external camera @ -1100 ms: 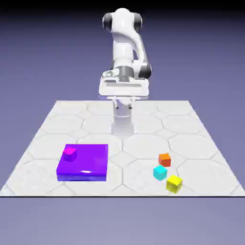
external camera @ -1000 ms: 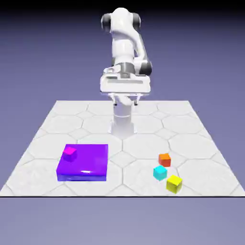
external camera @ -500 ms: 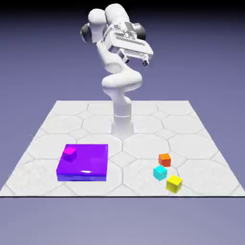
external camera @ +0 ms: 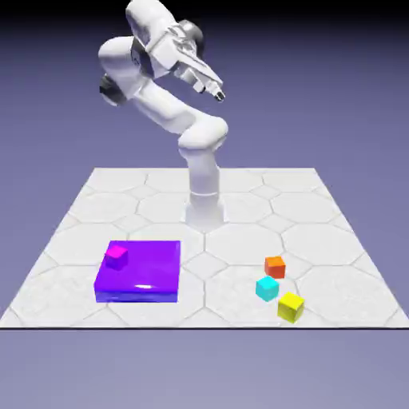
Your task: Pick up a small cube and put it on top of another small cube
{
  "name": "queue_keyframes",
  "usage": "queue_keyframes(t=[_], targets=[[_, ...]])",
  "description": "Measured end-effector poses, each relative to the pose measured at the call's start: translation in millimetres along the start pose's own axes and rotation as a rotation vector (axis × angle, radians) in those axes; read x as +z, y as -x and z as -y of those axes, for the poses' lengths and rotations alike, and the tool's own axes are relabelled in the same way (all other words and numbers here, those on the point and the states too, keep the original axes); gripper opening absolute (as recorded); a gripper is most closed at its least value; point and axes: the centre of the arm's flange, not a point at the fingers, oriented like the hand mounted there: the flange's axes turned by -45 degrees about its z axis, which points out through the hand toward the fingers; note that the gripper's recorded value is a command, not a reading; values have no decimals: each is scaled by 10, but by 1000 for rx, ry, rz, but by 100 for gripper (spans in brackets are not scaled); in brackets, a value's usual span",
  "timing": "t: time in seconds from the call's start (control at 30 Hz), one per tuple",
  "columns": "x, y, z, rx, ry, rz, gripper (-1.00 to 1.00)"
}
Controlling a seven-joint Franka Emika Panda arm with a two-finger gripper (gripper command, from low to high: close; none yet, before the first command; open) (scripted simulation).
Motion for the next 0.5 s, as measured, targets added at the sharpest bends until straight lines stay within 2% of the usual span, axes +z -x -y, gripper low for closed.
queue_keyframes(t=[0.23, 0.5], targets=[[734, 490, -274, -134, -198, -36, 0], [2107, 1043, -190, -294, -487, -66, 0]])
